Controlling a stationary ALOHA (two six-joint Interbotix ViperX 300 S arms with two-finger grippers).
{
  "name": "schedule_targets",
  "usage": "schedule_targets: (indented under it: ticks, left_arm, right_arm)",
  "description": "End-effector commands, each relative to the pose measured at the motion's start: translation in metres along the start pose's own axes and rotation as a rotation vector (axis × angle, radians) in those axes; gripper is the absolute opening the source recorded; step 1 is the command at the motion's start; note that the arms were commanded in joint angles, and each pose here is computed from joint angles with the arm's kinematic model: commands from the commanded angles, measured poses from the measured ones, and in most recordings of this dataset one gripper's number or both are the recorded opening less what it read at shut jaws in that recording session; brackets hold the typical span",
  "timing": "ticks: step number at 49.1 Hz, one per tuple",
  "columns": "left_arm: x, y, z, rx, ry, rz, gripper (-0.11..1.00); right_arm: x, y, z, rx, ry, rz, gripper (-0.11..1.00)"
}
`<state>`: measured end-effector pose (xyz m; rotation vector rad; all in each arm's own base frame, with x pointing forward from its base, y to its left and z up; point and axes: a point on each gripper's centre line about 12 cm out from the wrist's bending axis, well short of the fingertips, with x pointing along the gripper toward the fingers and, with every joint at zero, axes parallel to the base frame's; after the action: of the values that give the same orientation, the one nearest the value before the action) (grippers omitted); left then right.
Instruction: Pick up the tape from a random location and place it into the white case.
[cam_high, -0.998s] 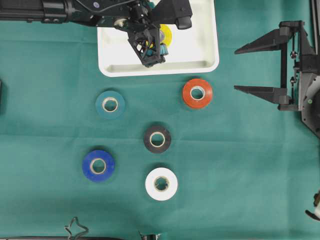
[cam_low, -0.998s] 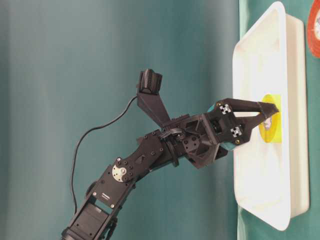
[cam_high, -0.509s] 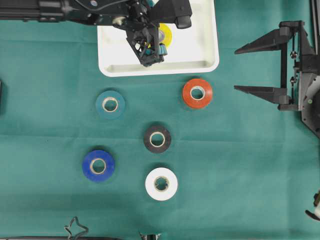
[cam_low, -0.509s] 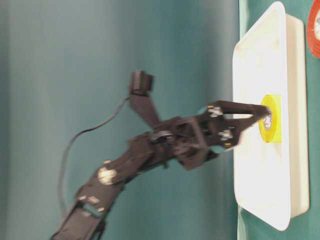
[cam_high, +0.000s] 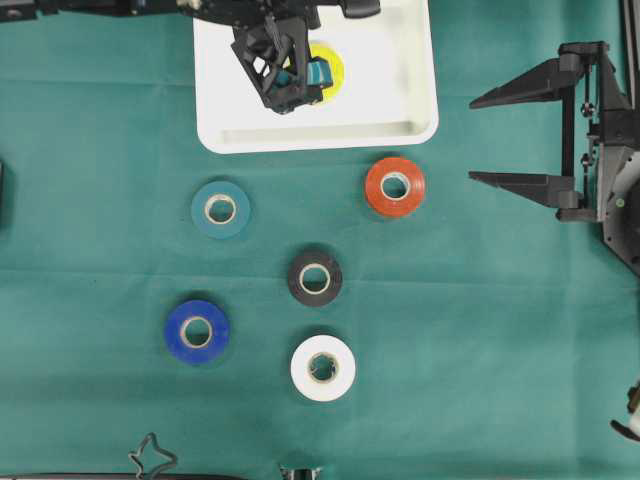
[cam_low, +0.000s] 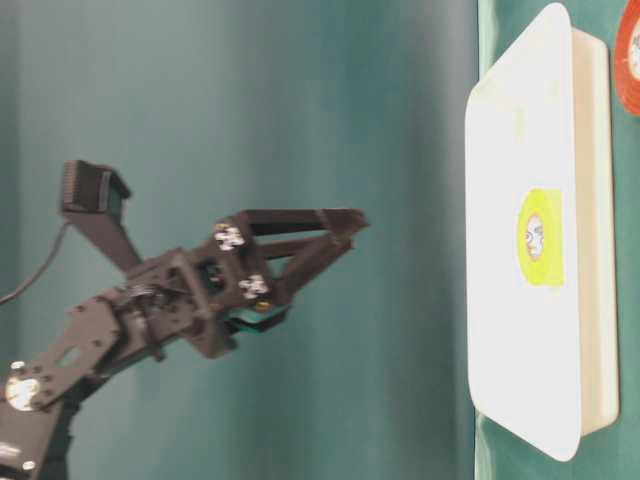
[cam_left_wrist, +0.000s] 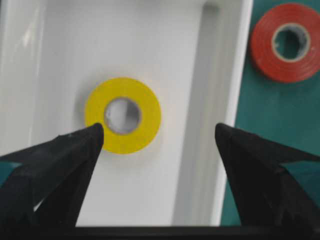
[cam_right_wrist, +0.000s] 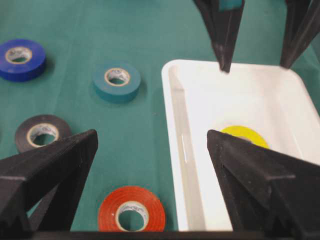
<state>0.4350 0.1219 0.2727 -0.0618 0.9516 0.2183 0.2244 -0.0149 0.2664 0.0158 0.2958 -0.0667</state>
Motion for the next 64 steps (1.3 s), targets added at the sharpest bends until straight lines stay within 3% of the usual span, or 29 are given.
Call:
schedule_targets:
  ticks: [1,10,27,33,49,64]
  left_arm:
    - [-0.027,0.001,0.016,0.006,-0.078,0.008,0.98]
    - [-0.027,-0.008,0.015,0.015,-0.083,-0.005,0.98]
    - [-0.029,-0.082,0.018,0.141,-0.126,-0.108,0.97]
    - [-0.031,-0.097,0.019,0.165,-0.146,-0.129,0.97]
    - [-0.047,-0.093,0.006,0.163,-0.18,-0.128,0.97]
    - [-0.09,-0.084,-0.025,0.148,-0.371,-0.13,0.97]
  right_arm:
    - [-0.001,0.0,0.013,0.003,-0.034,0.0,0.91]
    - [-0.001,0.0,0.013,0.005,-0.034,0.0,0.91]
    - [-0.001,0.0,0.013,0.003,-0.037,0.0,0.91]
    - [-0.001,0.0,0.013,0.005,-0.037,0.0,0.91]
    - [-0.002,0.0,0.014,0.011,-0.04,0.001,0.91]
    - [-0.004,0.0,0.016,0.011,-0.048,0.001,0.91]
